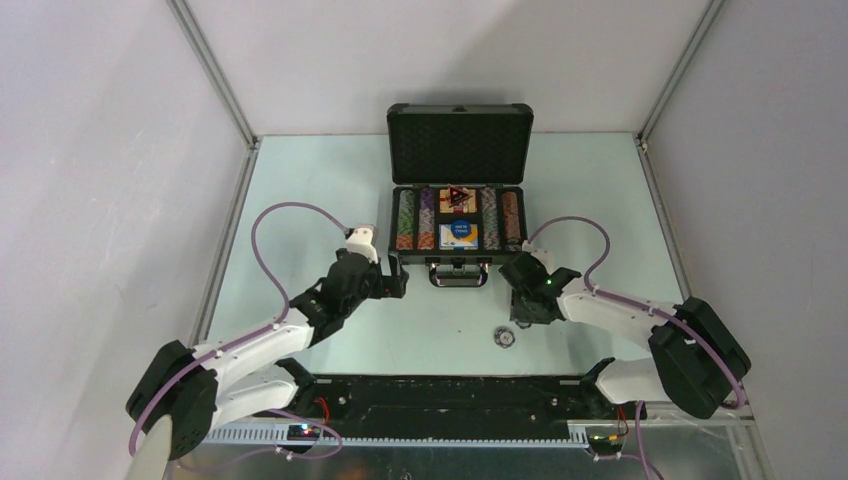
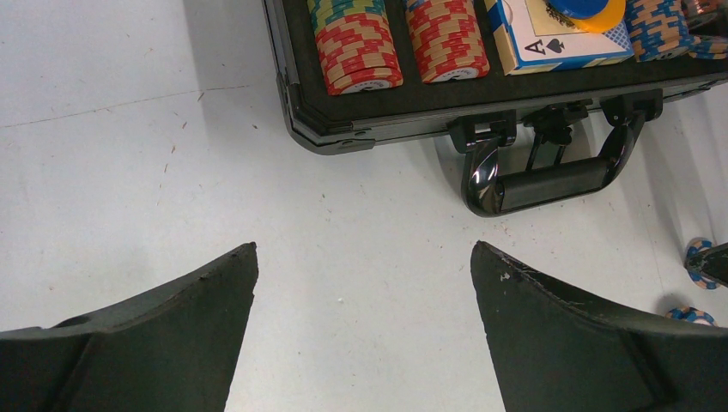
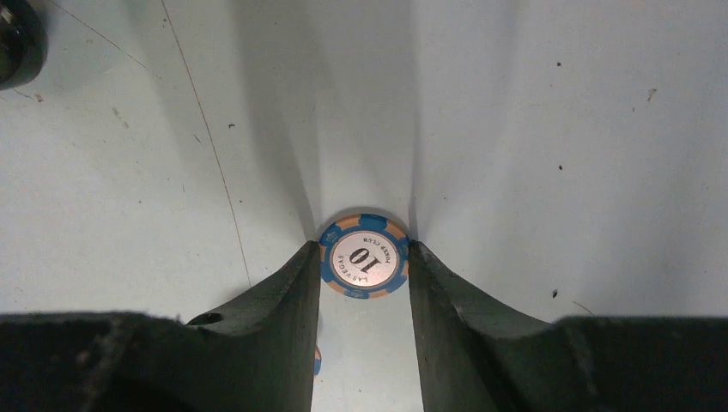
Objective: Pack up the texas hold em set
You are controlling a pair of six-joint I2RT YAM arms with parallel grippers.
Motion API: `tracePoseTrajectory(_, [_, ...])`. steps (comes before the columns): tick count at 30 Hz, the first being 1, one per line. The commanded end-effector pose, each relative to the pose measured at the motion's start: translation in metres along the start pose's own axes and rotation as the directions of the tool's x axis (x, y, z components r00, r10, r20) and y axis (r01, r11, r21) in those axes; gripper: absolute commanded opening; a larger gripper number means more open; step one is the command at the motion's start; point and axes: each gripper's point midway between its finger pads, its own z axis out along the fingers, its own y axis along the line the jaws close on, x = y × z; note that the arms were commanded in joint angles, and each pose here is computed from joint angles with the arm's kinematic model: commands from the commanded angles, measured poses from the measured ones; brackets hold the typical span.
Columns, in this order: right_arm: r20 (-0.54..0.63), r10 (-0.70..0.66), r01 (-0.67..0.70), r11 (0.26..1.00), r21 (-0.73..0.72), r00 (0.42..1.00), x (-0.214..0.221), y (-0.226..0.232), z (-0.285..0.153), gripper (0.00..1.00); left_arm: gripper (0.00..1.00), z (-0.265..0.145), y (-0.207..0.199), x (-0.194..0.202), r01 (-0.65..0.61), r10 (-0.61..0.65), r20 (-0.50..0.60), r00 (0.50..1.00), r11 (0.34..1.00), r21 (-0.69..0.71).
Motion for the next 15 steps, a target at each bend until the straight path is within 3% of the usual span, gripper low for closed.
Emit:
tracePoseTrajectory(1, [0.045, 0.008, -0.009, 1.0, 0.008, 0.999, -0.007, -0.006, -0.006, 0.42, 0.98, 0.0, -0.013, -0.027, -0.012, 0.01, 0.069, 0.998, 1.0, 0.028])
tracePoseTrajectory(15, [0.053, -0.011, 0.015, 0.996, -0.083, 0.999, -0.004, 0.006, -0.033, 0.43, 0.98, 0.001, -0.013, -0.026, -0.013, 0.012, 0.066, 0.998, 1.0, 0.026])
